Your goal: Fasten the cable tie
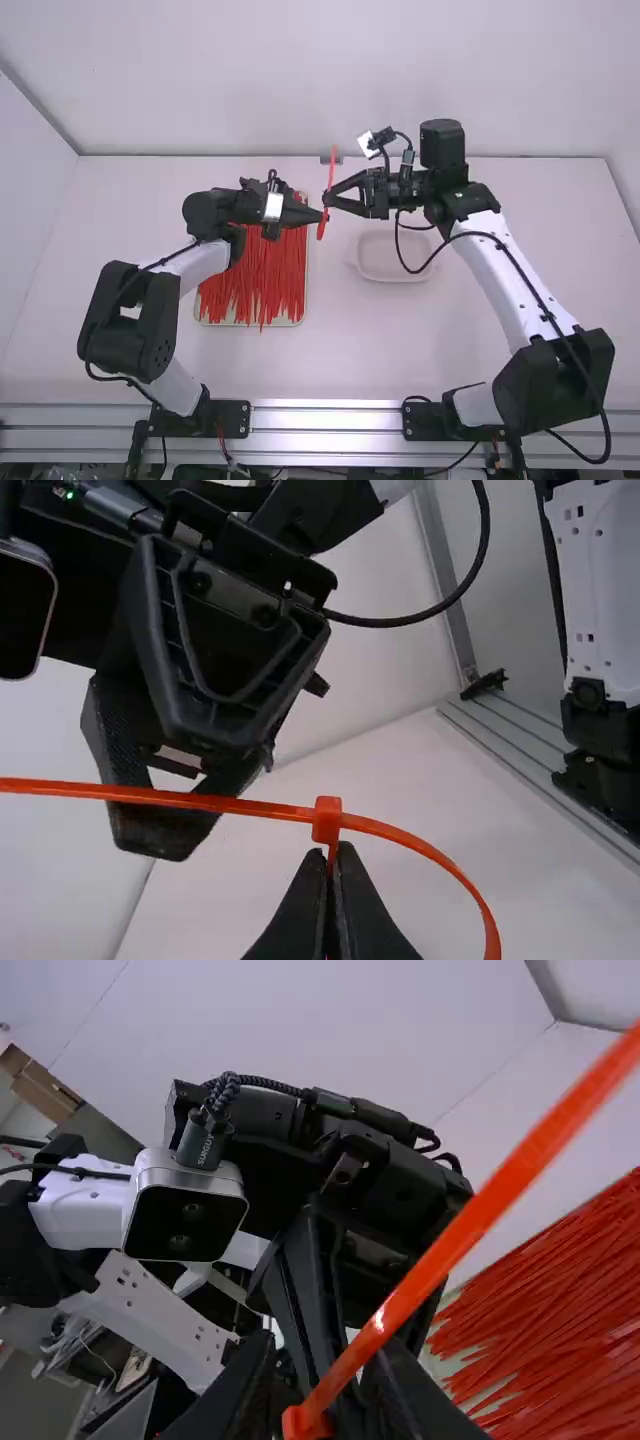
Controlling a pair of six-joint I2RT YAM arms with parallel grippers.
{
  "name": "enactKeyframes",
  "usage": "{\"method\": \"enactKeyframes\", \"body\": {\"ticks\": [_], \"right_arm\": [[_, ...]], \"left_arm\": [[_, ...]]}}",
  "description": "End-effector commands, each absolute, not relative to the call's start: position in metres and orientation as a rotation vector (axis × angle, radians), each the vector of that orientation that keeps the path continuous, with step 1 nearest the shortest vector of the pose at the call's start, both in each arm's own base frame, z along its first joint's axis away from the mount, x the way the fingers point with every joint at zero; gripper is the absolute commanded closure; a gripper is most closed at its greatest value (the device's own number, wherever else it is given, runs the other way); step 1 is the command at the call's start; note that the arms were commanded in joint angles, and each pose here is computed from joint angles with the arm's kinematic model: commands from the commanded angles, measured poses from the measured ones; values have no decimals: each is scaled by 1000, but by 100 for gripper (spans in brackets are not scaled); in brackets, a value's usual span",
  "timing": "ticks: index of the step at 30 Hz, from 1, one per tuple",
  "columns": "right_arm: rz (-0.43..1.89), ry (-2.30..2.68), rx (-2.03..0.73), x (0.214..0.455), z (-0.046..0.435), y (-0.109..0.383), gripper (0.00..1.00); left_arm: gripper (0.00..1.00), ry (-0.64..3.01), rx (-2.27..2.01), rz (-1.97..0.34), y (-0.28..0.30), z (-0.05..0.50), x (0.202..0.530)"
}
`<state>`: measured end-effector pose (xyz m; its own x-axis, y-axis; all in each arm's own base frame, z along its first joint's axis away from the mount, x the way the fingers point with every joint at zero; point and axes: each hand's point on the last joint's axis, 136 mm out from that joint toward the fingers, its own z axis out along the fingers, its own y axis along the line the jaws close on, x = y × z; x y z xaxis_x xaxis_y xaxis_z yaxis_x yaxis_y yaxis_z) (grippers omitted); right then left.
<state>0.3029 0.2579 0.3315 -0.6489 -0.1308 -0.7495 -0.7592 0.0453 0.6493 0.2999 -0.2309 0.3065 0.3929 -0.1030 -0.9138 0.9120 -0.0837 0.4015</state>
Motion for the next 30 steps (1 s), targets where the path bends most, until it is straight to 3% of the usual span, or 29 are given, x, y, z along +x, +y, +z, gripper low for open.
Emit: {"method": "enactKeyframes", "body": {"ticks": [1, 7, 30], "right_arm": [[1663, 1785, -949, 291, 345, 266, 75], [1657, 1770, -960, 291, 347, 267, 100], [1701, 1650, -966, 298, 385, 262, 100]], "left_arm": [[99, 734, 1383, -963, -233, 327, 296], [98, 732, 1384, -970, -235, 327, 295], [99, 773, 1419, -1027, -234, 306, 285]]}}
